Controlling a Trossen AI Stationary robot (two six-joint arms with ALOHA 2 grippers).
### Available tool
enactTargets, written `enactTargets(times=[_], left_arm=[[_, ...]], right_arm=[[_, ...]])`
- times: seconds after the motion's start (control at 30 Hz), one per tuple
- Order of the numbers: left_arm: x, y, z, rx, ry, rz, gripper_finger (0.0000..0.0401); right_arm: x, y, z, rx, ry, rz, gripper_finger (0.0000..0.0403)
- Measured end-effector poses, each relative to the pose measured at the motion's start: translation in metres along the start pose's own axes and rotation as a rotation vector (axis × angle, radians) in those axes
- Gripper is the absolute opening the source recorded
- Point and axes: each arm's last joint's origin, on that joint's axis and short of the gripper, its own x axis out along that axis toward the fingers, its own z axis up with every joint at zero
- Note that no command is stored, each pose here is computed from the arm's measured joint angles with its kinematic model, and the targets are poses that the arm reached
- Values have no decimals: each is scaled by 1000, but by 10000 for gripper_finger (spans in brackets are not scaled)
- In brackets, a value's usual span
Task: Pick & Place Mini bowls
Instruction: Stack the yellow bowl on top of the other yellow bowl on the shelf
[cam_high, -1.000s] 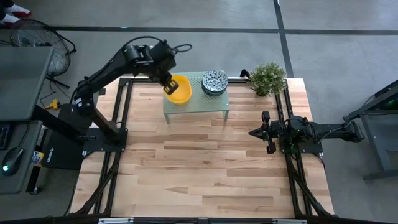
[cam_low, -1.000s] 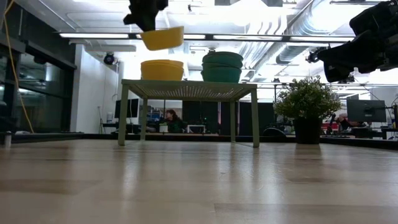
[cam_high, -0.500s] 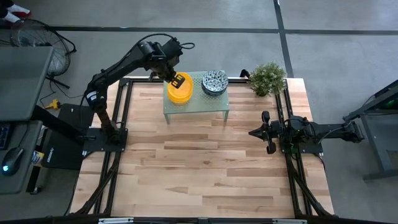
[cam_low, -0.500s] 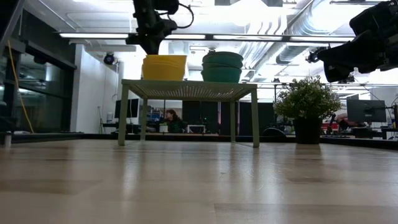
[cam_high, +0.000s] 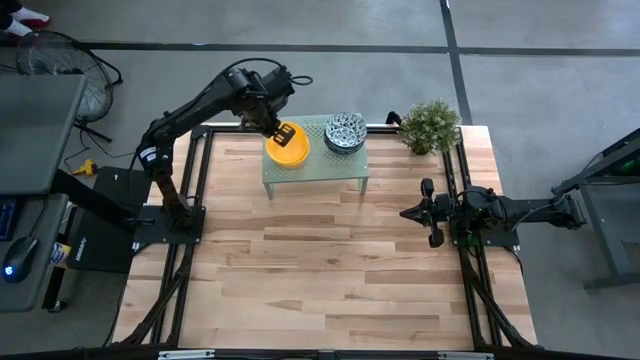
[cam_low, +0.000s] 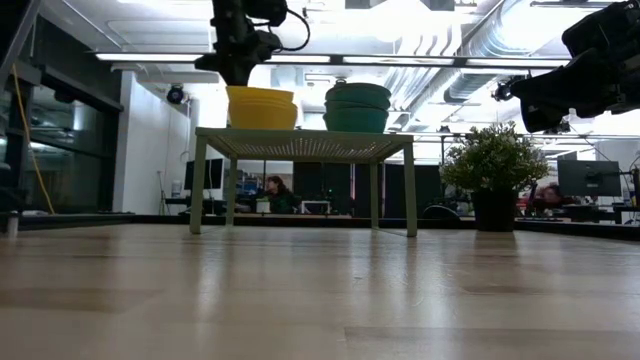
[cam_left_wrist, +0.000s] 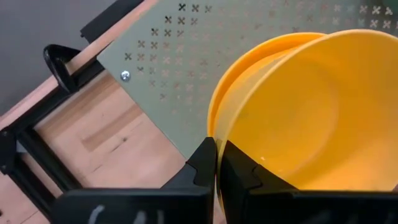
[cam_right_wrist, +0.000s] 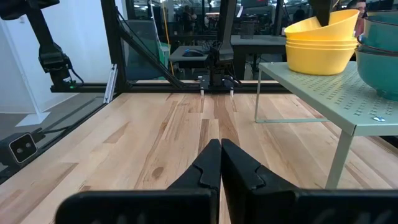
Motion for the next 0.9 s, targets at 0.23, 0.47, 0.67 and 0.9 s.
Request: enactTargets(times=[0.23, 0.47, 0.67, 0.9], left_arm=[[0, 0, -1, -4, 12, -3, 5], [0, -2, 3, 16, -14, -56, 7], [0, -3, 4, 18, -21, -79, 43], [0, -3, 3, 19, -13, -93, 99]], right_arm=[[0, 0, 0, 0, 0, 0, 0], [0, 0, 0, 0, 0, 0, 0], [0, 0, 0, 0, 0, 0, 0], [0, 0, 0, 0, 0, 0, 0]])
